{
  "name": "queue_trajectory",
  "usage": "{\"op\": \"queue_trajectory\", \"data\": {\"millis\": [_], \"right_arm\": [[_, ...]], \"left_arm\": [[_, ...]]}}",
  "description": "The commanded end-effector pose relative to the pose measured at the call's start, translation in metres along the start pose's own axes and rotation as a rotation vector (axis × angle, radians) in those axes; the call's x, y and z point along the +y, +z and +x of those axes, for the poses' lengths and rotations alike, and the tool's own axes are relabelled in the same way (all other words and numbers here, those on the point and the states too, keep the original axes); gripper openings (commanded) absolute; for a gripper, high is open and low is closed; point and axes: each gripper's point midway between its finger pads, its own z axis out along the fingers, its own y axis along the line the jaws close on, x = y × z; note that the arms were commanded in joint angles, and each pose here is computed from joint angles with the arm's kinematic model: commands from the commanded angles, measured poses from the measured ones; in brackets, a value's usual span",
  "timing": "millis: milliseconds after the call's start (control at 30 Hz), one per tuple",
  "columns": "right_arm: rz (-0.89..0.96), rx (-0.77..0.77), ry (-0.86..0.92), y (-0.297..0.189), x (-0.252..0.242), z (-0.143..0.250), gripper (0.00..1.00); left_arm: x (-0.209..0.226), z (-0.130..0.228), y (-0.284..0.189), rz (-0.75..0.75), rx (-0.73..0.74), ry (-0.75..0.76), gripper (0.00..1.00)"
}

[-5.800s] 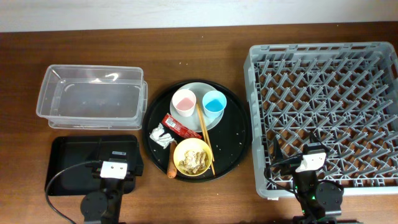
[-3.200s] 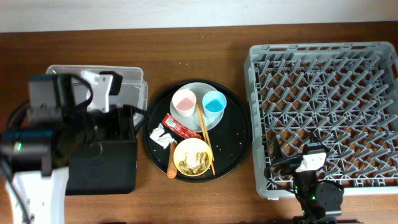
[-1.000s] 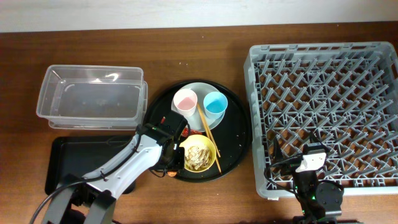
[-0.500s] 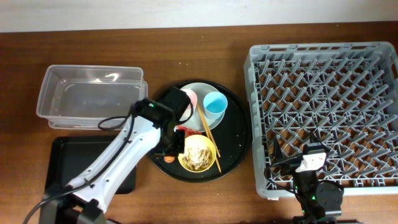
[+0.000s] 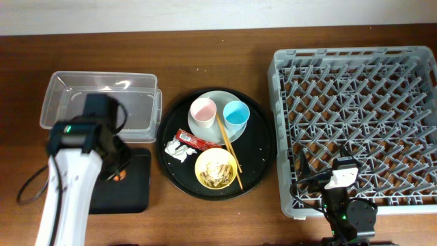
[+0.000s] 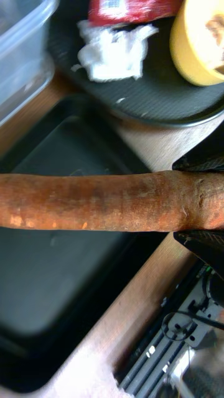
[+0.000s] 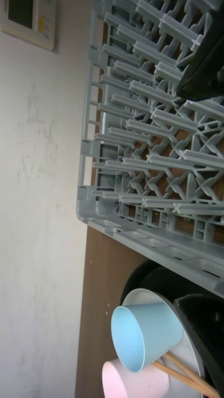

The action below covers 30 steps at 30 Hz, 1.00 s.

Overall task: Sort waste into correct bins and load items into the dishwasher rack
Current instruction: 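Carry the carrot left and drop it onto the black tray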

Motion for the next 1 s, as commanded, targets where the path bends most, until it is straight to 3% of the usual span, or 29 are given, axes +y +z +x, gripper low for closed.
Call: {"op": "queue_trajectory", "data": {"millis": [0, 200, 433, 633, 700, 800, 833, 867, 900, 933, 967], "right_arm": [[0.001, 0.004, -0.006, 0.000, 0.000, 0.002, 0.98], [0.001, 0.004, -0.006, 0.000, 0.000, 0.002, 0.98], [0.001, 0.004, -0.005, 0.000, 0.000, 0.002, 0.98], [0.001, 0.004, -0.006, 0.000, 0.000, 0.002, 0.98], [0.001, 0.004, -0.006, 0.000, 0.000, 0.002, 0.98], [0.001, 0.004, -0.006, 0.000, 0.000, 0.002, 0.98], [0.001, 0.004, -0.006, 0.000, 0.000, 0.002, 0.98], [0.001, 0.004, -0.006, 0.000, 0.000, 0.002, 0.98], [0.001, 0.004, -0.006, 0.000, 0.000, 0.002, 0.98], [0.001, 0.004, -0.006, 0.000, 0.000, 0.002, 0.98], [0.001, 0.004, -0.006, 0.000, 0.000, 0.002, 0.98]], "left_arm": [[0.042, -0.004, 0.007, -0.074, -0.093, -0.158, 0.00], [0.086, 0.005, 0.057, -0.096, -0.097, -0.373, 0.00], [0.108, 0.002, 0.105, -0.053, -0.064, -0.592, 0.00], [0.113, -0.004, 0.128, -0.052, -0.061, -0.643, 0.01], [0.113, -0.004, 0.132, -0.061, -0.045, -0.641, 0.08], [0.112, -0.006, 0.137, -0.064, -0.041, -0.640, 0.09], [0.112, -0.007, 0.138, -0.064, -0.041, -0.639, 0.13], [0.112, -0.007, 0.139, -0.064, -0.040, -0.639, 0.23], [0.112, -0.008, 0.139, -0.064, -0.042, -0.640, 0.40], [0.112, -0.008, 0.139, -0.063, -0.043, -0.639, 0.48], [0.112, -0.008, 0.138, -0.063, -0.043, -0.639, 0.49]]}}
